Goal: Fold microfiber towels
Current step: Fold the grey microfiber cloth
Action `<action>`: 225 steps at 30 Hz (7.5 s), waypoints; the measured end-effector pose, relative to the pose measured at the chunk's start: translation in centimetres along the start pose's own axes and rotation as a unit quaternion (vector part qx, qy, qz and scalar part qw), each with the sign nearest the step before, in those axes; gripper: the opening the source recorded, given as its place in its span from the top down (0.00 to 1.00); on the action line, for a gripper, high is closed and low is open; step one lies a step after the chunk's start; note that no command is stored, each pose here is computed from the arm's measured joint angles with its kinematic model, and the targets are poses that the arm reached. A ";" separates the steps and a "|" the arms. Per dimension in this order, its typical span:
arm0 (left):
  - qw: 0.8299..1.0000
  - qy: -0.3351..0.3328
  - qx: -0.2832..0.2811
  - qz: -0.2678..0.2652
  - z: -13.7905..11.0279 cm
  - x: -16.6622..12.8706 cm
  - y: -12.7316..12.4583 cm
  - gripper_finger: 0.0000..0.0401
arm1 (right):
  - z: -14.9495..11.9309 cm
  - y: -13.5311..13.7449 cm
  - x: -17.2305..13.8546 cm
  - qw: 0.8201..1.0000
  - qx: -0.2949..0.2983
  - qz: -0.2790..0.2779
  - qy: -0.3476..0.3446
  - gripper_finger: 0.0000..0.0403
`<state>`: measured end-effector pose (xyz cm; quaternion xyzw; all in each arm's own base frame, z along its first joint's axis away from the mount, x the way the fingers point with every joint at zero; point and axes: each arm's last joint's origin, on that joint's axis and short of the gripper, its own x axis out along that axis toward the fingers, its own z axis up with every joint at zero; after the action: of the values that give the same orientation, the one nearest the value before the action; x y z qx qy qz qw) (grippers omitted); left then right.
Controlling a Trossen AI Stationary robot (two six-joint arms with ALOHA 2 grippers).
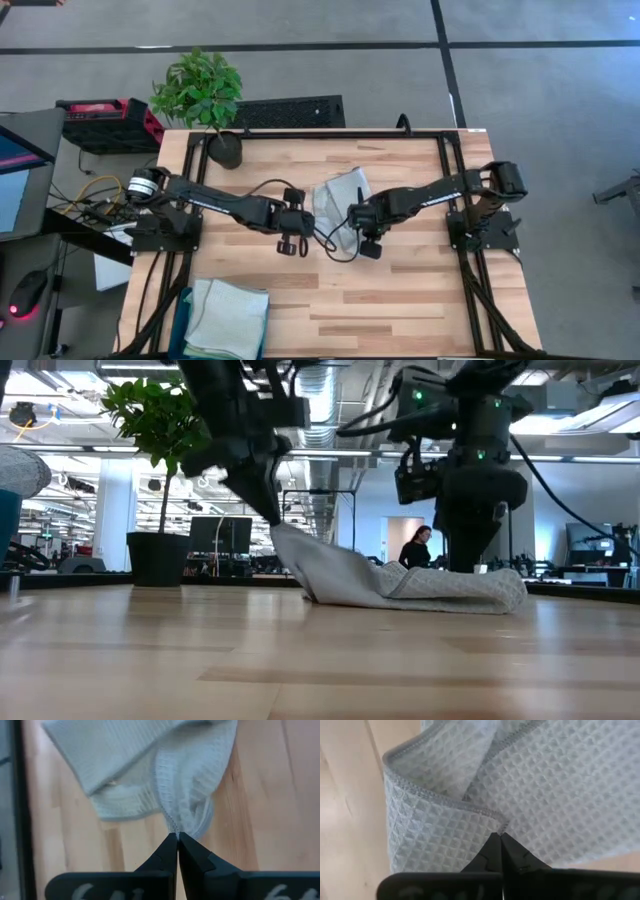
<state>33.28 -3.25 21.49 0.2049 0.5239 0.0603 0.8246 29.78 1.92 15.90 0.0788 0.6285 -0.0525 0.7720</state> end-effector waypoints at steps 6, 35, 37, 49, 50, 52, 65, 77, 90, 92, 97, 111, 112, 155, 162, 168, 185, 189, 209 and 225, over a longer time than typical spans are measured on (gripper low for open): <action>0.999 -0.034 -0.030 0.029 -0.4 -3.4 1.6 1.00 | 0.6 0.1 -3.5 0.997 -0.009 -0.077 -0.029 0.99; 0.909 -0.127 -0.137 0.373 -4.2 -14.7 14.9 1.00 | 2.1 -8.2 -20.0 0.853 0.100 -0.427 -0.283 1.00; 0.899 -0.136 -0.137 0.393 -3.9 -15.8 16.3 1.00 | 2.3 -9.0 -20.8 0.843 0.107 -0.441 -0.289 1.00; 0.926 -0.138 -0.086 0.341 -3.2 -19.4 15.4 1.00 | 1.4 -7.1 -23.8 0.819 0.100 -0.467 -0.318 1.00; 0.934 -0.126 -0.087 0.323 -3.4 -19.1 14.8 1.00 | 1.2 -6.6 -23.6 0.826 0.098 -0.457 -0.316 1.00; 0.947 -0.107 -0.101 0.285 -3.8 -18.7 13.6 1.00 | 0.7 -5.7 -23.0 0.845 0.091 -0.428 -0.308 1.00; 0.987 0.005 -0.153 0.050 -3.3 -15.6 5.4 1.00 | -2.7 0.8 -15.7 0.943 0.103 -0.260 -0.179 0.99; 0.984 0.108 -0.131 -0.062 -0.5 -11.2 -3.6 1.00 | -6.4 6.6 -10.9 0.973 0.116 -0.113 -0.163 0.99; 0.978 0.137 -0.154 -0.020 0.5 -7.9 -8.6 1.00 | -7.9 6.3 -6.9 0.975 0.109 -0.104 -0.163 0.99; 0.977 0.129 -0.169 0.006 0.6 -7.6 -8.0 1.00 | -7.8 5.2 -6.2 0.974 0.112 -0.123 -0.152 0.99; 0.965 0.135 -0.218 0.047 0.7 -6.4 -5.5 1.00 | -7.1 1.9 -4.8 0.967 0.126 -0.169 -0.141 0.99; 0.922 0.213 -0.290 0.144 -3.0 -0.5 1.7 1.00 | -3.3 -6.7 -5.1 0.935 0.157 -0.254 -0.190 0.99; 0.918 0.220 -0.294 0.147 -3.3 -0.1 2.2 1.00 | -3.0 -7.3 -5.2 0.932 0.160 -0.258 -0.197 0.99; 0.897 0.249 -0.333 0.153 -7.5 4.2 10.3 1.00 | 1.1 -14.9 -3.7 0.922 0.127 -0.309 -0.196 0.86; 0.905 0.247 -0.313 0.148 -7.5 4.3 10.5 0.94 | 1.1 -14.9 -3.7 0.923 0.123 -0.309 -0.193 0.70; 0.906 0.248 -0.306 0.154 -7.5 4.3 10.6 0.79 | 1.1 -14.8 -3.7 0.923 0.122 -0.309 -0.192 0.54; 0.960 0.205 -0.191 0.006 -4.3 3.1 4.5 0.70 | -1.3 -11.0 -6.0 0.992 0.003 -0.080 -0.101 0.46; 0.963 0.196 -0.184 0.014 -3.7 2.6 2.9 0.70 | -2.2 -8.9 -4.6 0.989 -0.106 -0.069 -0.071 0.47; 0.970 0.136 -0.202 0.024 -2.9 -1.1 1.6 0.70 | -3.3 -7.7 0.9 0.973 -0.189 -0.123 -0.055 0.48; 0.970 0.100 -0.221 0.030 -3.0 -3.4 2.5 0.70 | -3.3 -7.9 2.5 0.975 -0.174 -0.134 -0.023 0.55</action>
<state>29.40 -1.18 24.21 0.0261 0.5707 0.2192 0.7909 25.68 -5.21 12.37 -0.1427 0.6150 -0.0469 0.7741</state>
